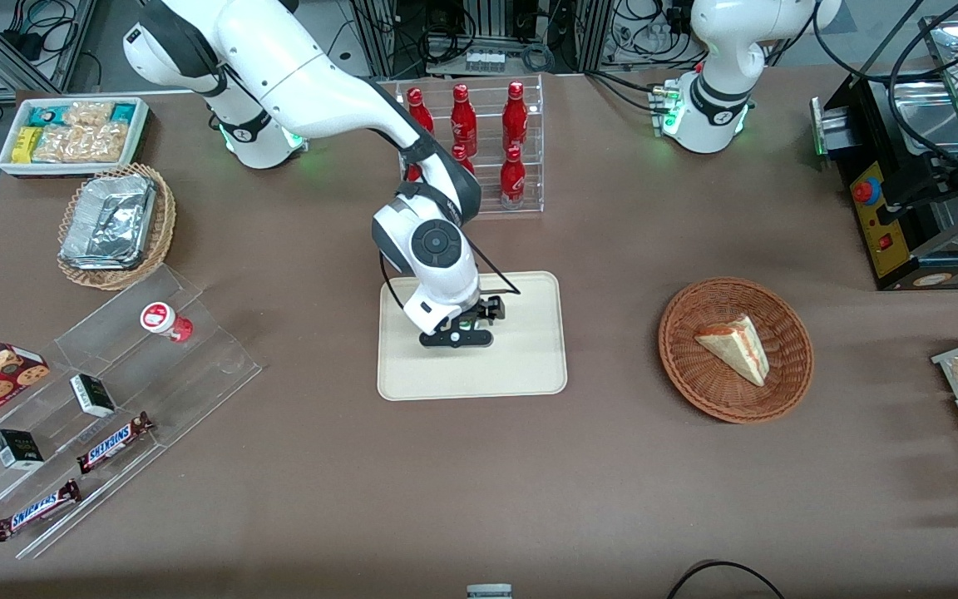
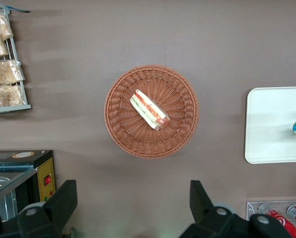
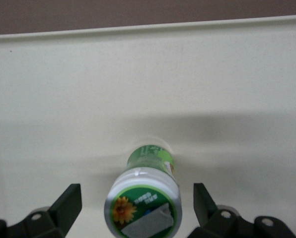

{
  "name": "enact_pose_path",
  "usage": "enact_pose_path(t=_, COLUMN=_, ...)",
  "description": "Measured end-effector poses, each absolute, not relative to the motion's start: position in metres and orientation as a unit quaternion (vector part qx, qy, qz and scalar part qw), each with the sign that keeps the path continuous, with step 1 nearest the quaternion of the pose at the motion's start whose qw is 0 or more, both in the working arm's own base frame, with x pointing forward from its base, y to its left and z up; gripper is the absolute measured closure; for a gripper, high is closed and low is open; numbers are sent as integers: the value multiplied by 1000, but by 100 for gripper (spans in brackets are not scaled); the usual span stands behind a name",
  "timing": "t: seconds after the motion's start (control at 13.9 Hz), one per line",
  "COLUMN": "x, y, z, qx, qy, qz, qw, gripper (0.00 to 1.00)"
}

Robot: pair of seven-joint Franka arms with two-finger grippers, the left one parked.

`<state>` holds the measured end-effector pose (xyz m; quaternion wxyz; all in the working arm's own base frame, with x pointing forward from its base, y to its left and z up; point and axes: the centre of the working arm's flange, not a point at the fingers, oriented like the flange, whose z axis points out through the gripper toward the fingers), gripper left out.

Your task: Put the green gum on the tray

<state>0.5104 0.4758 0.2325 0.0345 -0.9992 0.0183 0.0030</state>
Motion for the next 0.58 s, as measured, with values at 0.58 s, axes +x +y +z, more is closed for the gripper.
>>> enact_pose_path(t=0.58, x=514, y=471, z=270, qx=-999, qy=-35, qz=10, qw=20, gripper=0)
